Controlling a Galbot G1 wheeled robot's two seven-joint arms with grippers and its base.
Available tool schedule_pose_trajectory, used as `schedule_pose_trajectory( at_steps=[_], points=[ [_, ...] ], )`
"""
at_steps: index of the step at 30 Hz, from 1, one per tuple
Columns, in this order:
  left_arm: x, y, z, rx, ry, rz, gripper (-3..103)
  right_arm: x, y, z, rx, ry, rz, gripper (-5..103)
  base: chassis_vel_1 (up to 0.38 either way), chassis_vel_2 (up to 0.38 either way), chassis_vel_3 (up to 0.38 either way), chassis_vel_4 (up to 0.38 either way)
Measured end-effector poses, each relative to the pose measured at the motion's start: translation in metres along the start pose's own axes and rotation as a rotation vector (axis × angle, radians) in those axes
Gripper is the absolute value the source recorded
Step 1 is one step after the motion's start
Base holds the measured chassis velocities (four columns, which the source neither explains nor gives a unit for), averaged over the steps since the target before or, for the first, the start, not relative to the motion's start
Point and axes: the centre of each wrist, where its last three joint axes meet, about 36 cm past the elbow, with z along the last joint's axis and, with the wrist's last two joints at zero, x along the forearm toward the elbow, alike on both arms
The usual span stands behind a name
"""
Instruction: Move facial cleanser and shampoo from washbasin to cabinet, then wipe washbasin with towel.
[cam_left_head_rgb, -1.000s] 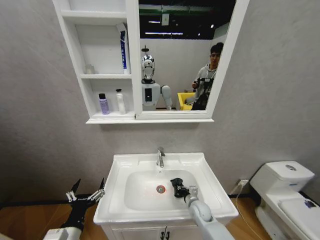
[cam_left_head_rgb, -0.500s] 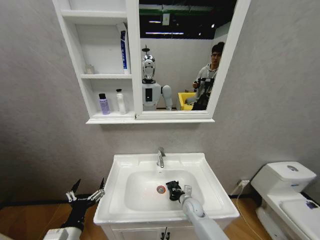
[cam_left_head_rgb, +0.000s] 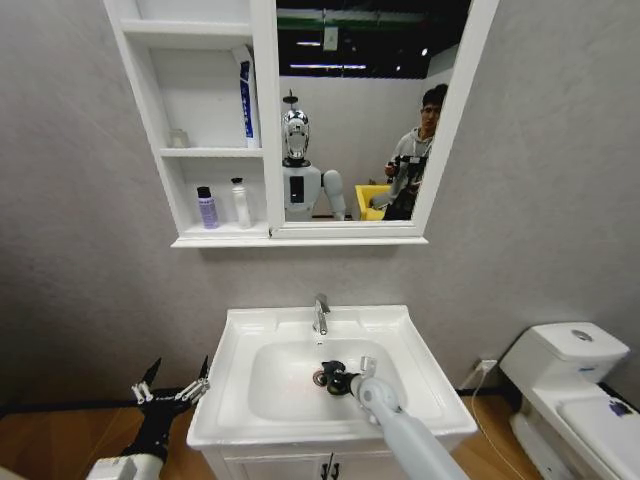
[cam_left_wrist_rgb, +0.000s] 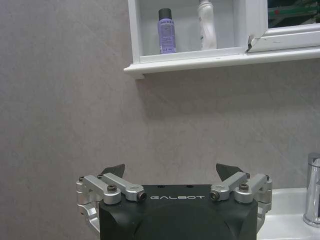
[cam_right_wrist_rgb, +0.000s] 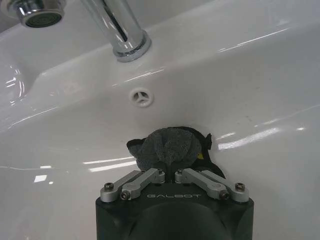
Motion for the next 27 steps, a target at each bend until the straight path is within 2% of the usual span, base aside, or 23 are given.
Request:
schedule_pose_trajectory(
  at_steps=[10, 15, 18, 21, 24, 27],
  points=[
    [0.000, 0.000, 0.000, 0.000, 0.000, 0.000, 100, -0.025, 0.054, 0.009, 0.032, 0.046, -0.055, 4, 0.000, 0.000, 0.000, 0.000],
    [0.000, 0.000, 0.000, 0.000, 0.000, 0.000, 100, -0.029, 0.076, 0.011, -0.010, 0.064, -0.089, 4, 0.000, 0.000, 0.000, 0.000],
    [0.000, 0.000, 0.000, 0.000, 0.000, 0.000, 100, -0.029, 0.076, 0.011, -0.016, 0.065, -0.084, 4, 0.000, 0.000, 0.000, 0.000],
    [0.000, 0.000, 0.000, 0.000, 0.000, 0.000, 100, -0.024, 0.066, 0.013, -0.034, 0.066, -0.064, 4, 0.000, 0.000, 0.000, 0.000],
    [0.000, 0.000, 0.000, 0.000, 0.000, 0.000, 100, -0.010, 0.036, 0.021, -0.022, 0.048, 0.015, 4, 0.000, 0.000, 0.000, 0.000],
    [0.000, 0.000, 0.000, 0.000, 0.000, 0.000, 100, -0.002, 0.027, 0.024, -0.013, 0.036, 0.036, 4, 0.000, 0.000, 0.000, 0.000]
  ],
)
